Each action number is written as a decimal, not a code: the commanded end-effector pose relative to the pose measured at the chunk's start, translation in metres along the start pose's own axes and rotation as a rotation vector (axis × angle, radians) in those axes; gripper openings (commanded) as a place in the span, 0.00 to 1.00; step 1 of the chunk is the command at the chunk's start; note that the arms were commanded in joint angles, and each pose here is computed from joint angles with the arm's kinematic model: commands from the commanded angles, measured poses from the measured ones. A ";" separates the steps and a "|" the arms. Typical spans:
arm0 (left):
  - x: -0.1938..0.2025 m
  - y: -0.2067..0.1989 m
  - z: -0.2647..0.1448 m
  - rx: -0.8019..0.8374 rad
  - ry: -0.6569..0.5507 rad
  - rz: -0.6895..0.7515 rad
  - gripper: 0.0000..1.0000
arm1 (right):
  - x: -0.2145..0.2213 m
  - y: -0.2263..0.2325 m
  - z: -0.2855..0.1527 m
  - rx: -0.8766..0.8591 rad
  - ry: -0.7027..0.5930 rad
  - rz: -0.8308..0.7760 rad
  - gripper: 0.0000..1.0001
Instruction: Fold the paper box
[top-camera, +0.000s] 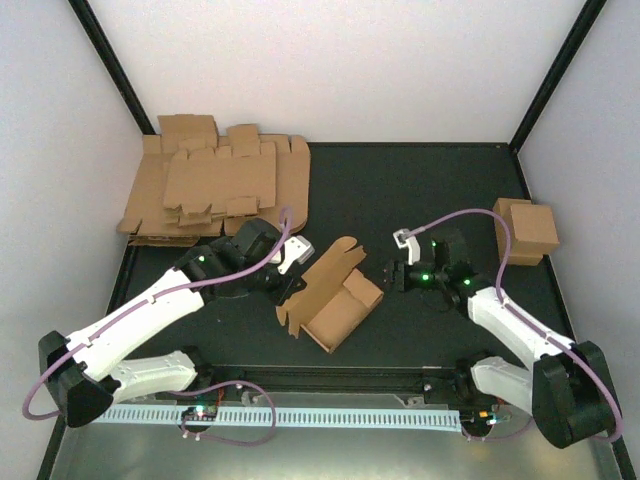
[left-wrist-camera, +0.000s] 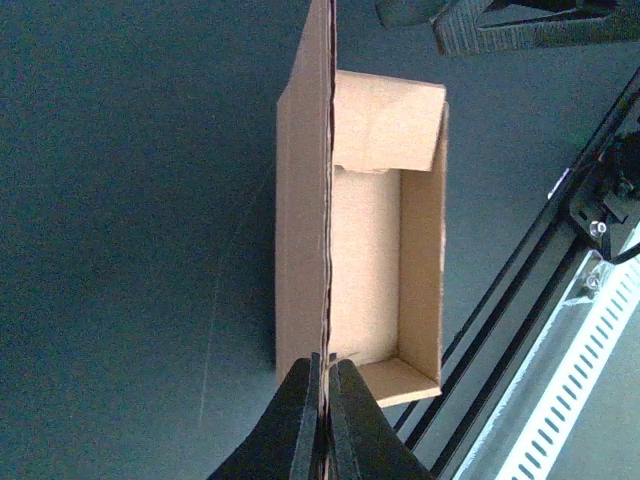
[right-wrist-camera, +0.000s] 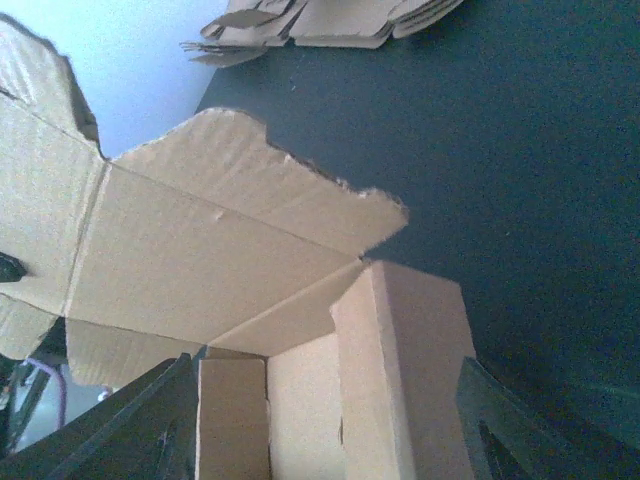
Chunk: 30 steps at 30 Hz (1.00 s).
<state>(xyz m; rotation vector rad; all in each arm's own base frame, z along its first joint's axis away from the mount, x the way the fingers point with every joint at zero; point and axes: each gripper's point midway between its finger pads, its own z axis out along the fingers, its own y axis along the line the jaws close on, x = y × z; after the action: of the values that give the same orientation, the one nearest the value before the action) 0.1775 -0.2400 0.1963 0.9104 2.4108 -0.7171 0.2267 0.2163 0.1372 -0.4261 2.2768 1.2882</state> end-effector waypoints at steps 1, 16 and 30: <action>-0.011 -0.004 -0.003 0.028 -0.033 0.000 0.01 | -0.009 -0.009 -0.006 0.097 -0.043 -0.053 0.74; -0.010 -0.009 0.003 0.065 -0.013 -0.005 0.02 | 0.010 -0.025 0.021 0.296 0.018 -0.185 0.74; -0.014 -0.009 0.007 0.070 0.017 -0.019 0.01 | 0.035 -0.033 0.021 0.368 0.118 -0.220 0.65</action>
<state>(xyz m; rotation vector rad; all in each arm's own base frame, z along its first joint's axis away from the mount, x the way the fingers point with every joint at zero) 0.1768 -0.2489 0.1814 0.9360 2.4729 -0.7571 0.2229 0.2209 0.0927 -0.5723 2.3826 0.8253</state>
